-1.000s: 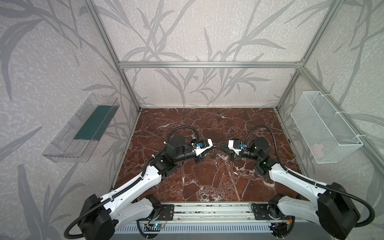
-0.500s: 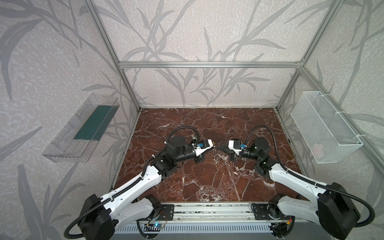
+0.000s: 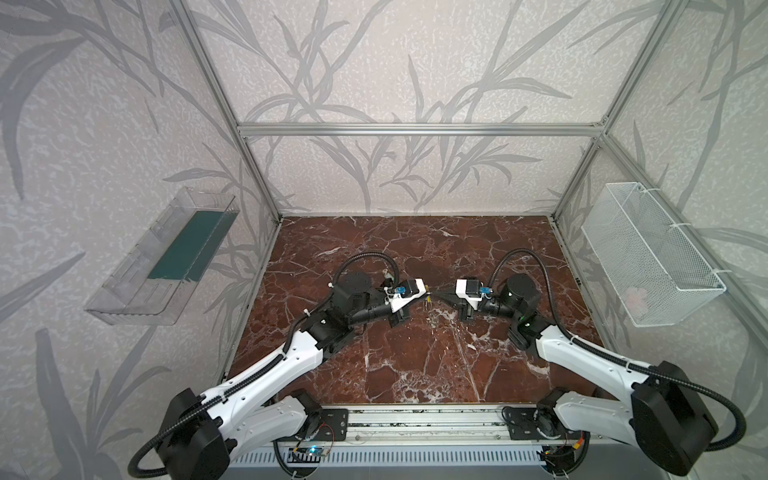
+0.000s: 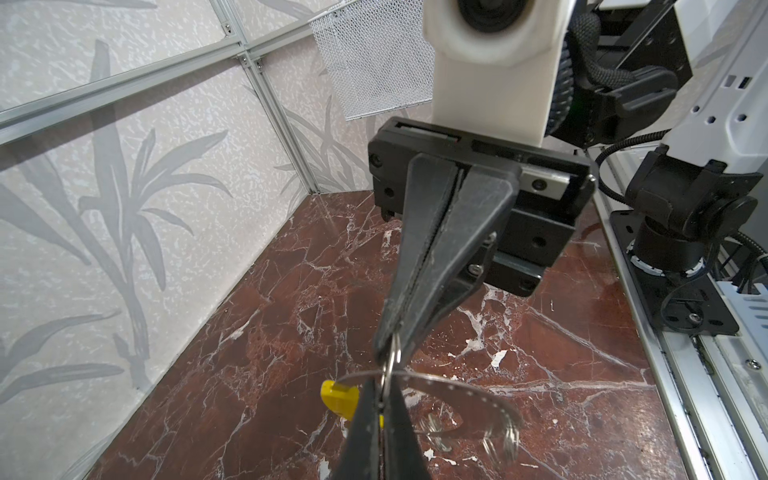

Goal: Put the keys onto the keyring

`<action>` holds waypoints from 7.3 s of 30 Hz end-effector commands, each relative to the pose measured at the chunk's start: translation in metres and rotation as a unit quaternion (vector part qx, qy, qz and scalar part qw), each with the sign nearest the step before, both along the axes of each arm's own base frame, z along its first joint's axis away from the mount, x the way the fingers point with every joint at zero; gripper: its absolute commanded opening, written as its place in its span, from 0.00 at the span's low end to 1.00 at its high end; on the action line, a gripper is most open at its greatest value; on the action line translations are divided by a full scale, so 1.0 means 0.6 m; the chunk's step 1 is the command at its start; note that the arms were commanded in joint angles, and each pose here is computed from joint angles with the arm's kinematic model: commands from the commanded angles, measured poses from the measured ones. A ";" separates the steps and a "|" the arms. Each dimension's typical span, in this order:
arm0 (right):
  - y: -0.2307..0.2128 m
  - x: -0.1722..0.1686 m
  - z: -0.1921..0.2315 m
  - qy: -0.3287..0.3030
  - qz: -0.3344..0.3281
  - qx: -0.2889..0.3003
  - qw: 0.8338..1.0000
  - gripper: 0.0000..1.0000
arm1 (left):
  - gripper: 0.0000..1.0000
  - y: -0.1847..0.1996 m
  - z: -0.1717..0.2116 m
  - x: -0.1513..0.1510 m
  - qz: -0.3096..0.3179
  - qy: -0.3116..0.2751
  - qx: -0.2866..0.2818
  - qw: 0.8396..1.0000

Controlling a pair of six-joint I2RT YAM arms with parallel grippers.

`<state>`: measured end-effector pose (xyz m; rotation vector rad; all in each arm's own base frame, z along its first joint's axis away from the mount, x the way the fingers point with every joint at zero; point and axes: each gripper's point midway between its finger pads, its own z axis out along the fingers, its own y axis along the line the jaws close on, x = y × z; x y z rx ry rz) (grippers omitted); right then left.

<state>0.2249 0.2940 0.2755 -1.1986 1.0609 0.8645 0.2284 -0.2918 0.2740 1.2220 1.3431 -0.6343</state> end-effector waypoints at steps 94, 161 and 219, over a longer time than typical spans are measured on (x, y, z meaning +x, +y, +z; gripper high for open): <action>0.210 0.345 -0.399 0.502 -0.377 -0.361 0.689 0.29 | 0.00 0.299 0.067 0.135 0.377 -0.037 0.003 0.925; 0.135 0.217 -0.437 0.663 -0.388 -0.408 0.494 0.61 | 0.00 0.285 0.063 0.116 0.375 -0.008 -0.024 0.927; 0.057 0.200 -0.438 0.374 -0.225 -0.508 0.743 0.21 | 0.00 0.244 0.029 0.136 0.345 0.001 0.019 0.938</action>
